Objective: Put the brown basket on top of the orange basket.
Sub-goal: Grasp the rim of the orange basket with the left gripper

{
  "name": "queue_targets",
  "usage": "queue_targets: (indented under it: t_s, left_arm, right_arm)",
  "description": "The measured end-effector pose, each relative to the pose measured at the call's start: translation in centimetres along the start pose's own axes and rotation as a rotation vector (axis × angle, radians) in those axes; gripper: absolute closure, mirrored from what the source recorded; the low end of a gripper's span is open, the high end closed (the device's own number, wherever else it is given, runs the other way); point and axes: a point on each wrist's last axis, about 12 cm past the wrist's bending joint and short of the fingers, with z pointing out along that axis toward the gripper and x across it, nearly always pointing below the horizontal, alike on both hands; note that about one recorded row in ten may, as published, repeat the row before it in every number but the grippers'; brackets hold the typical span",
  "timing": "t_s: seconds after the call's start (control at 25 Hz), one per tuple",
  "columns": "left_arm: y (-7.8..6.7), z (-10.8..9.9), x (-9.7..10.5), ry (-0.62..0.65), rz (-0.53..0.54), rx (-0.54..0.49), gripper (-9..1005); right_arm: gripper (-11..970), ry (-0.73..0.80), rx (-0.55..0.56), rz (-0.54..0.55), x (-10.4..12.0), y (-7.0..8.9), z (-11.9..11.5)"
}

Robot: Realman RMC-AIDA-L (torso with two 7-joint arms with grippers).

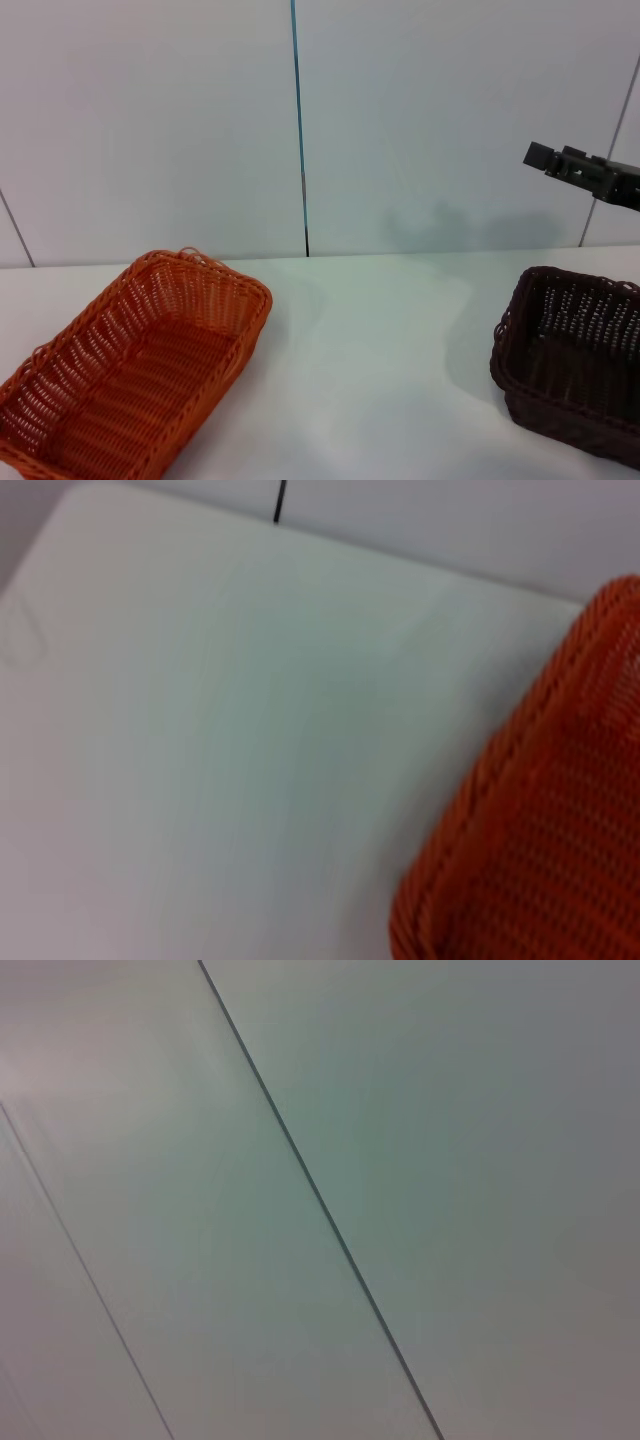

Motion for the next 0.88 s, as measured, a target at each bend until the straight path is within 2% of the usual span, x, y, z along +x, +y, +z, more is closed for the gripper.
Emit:
queue_targets:
  t_s: [0.2,0.48,0.88]
  left_arm:
    - [-1.1,-0.2,0.1,0.058,-0.031,0.016,234]
    - [-3.2,0.7,-0.2,0.098,-0.034,0.003,234]
    - [-3.6,3.3,0.5,0.101,-0.066,-0.005,234]
  right_arm:
    - [51,0.0,-0.009,-0.007,-0.1,0.2,0.0]
    - [51,0.001,-0.029,-0.023,-0.2,0.4,0.0]
    - [52,0.002,-0.043,-0.02,-0.5,0.7,-0.3]
